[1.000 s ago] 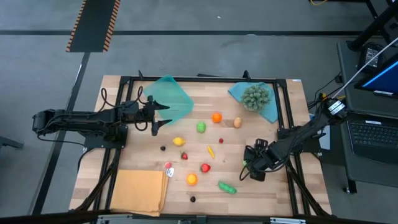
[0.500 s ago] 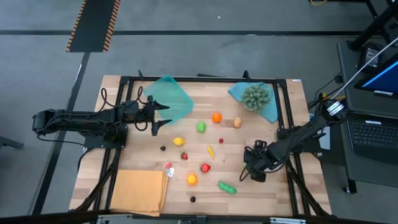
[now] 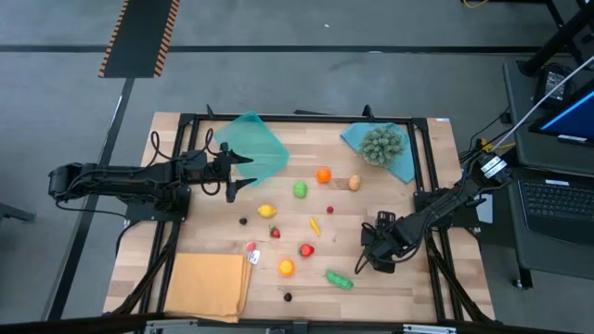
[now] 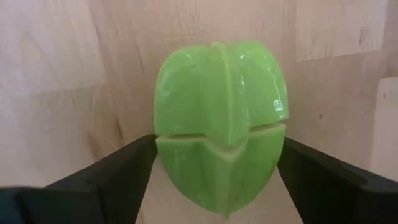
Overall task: Pick and placing Produce into tupperware
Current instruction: Put the green starfruit into the blue bin
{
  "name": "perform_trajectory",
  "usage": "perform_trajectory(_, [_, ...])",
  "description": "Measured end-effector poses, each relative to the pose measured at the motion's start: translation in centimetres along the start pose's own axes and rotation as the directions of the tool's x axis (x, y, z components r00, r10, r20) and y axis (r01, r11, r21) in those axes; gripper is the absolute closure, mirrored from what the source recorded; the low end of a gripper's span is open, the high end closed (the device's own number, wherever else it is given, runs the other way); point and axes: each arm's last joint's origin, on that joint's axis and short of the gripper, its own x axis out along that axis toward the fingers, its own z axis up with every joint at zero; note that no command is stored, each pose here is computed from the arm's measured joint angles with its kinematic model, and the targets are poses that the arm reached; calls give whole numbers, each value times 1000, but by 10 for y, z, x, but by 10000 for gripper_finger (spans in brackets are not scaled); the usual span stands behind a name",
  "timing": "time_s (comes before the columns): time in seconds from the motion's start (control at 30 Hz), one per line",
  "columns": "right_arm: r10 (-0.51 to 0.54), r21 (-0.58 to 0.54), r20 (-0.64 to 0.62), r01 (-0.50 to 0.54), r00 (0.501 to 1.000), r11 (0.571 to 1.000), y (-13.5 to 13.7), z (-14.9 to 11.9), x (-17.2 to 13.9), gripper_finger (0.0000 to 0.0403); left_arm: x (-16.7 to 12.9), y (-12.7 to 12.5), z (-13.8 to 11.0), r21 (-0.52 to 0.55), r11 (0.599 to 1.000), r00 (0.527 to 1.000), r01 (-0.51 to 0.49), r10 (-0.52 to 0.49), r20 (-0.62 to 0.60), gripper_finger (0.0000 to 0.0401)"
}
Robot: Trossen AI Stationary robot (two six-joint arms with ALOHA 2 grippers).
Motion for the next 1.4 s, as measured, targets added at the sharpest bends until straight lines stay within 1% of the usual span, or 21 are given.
perform_trajectory(0.3, [-2, 1, 2, 2, 1000, 1000, 0, 0, 1, 71, 0, 0, 0, 0, 1000, 1000, 0, 0, 0, 101])
perform_trajectory(0.4, [0, 2, 5, 0, 1000, 1000, 0, 0, 1, 79, 0, 0, 0, 0, 1000, 1000, 0, 0, 0, 101])
perform_trajectory(0.63, [9, 4, 10, -9, 1000, 1000, 1, 1, 1, 118, 0, 0, 0, 0, 1000, 1000, 0, 0, 0, 101])
perform_trajectory(0.93, [18, 21, 15, -18, 1000, 1000, 2, 1, 1, 155, 0, 0, 0, 0, 1000, 1000, 0, 0, 0, 101])
perform_trajectory(1.4, [25, 33, 22, -26, 999, 999, 3, 2, 1, 242, 0, 0, 0, 0, 1000, 1000, 0, 0, 0, 101])
